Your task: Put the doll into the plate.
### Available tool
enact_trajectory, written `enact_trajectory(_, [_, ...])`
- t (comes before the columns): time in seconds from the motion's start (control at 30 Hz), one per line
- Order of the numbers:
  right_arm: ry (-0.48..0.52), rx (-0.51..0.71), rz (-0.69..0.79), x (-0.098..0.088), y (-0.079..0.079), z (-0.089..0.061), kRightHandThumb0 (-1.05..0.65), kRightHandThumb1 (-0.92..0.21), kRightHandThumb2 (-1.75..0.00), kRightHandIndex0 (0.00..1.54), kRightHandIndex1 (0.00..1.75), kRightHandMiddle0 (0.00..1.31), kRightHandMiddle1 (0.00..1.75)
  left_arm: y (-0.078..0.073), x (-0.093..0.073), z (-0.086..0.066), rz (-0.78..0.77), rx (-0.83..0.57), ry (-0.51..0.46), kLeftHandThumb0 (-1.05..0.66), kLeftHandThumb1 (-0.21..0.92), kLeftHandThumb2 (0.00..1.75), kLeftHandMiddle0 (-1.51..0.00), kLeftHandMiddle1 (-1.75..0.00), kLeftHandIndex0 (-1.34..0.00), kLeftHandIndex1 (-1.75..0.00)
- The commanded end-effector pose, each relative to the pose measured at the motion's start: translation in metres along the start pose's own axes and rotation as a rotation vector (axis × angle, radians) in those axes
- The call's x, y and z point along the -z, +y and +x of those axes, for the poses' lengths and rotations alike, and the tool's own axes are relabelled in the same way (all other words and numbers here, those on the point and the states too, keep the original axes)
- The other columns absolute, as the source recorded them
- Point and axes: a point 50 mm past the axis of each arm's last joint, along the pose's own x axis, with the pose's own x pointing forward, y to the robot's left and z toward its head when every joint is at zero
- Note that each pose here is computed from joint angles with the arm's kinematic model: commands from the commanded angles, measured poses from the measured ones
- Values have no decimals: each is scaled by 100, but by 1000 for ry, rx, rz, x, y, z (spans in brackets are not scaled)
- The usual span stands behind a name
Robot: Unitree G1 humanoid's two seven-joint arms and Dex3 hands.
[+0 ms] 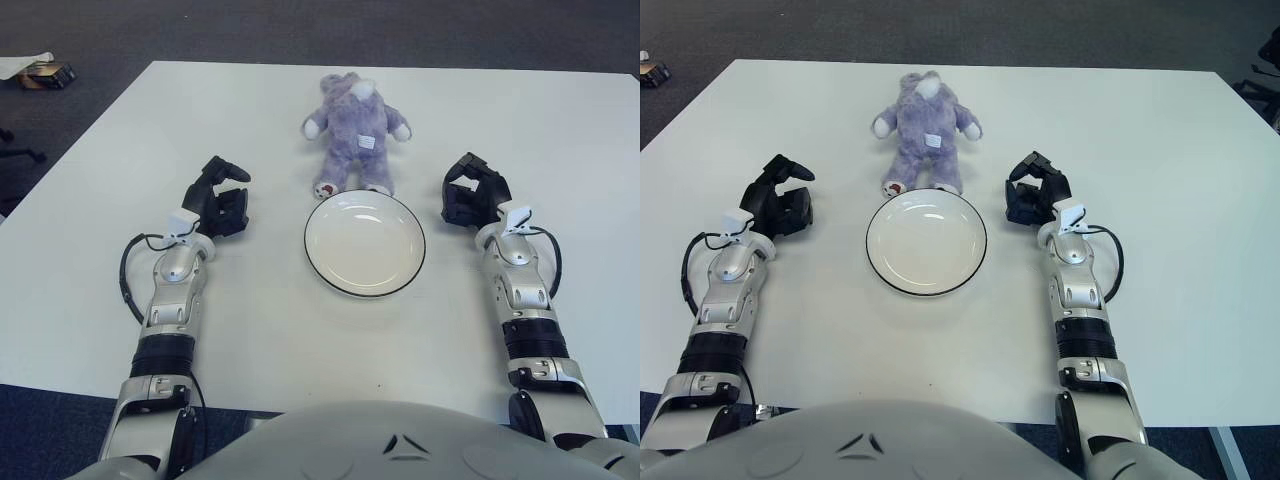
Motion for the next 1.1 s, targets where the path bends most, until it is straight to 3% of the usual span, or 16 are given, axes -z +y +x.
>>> enact_trajectory(0.0, [85,38,-22,11,-10,-5,-45,-40,-121,107,175,55,175,-7,21,-13,-11,-16,100,-39,62,94,-112,-175,-38,-175])
enact_trajectory(0.47, [-57,7,-161,-21,-10,8,-43,-47,-112,98,175,49,175,-14,22,-12,-23,-16,110,-40,61,95,-112,-175,-39,-175])
enact_trajectory(1.07, [-183,-58,-348,-46,-11,25,-41,-54,-103,88,175,44,175,-17,21,-12,-24,-24,104,-40,60,96,-114,-175,-40,-175])
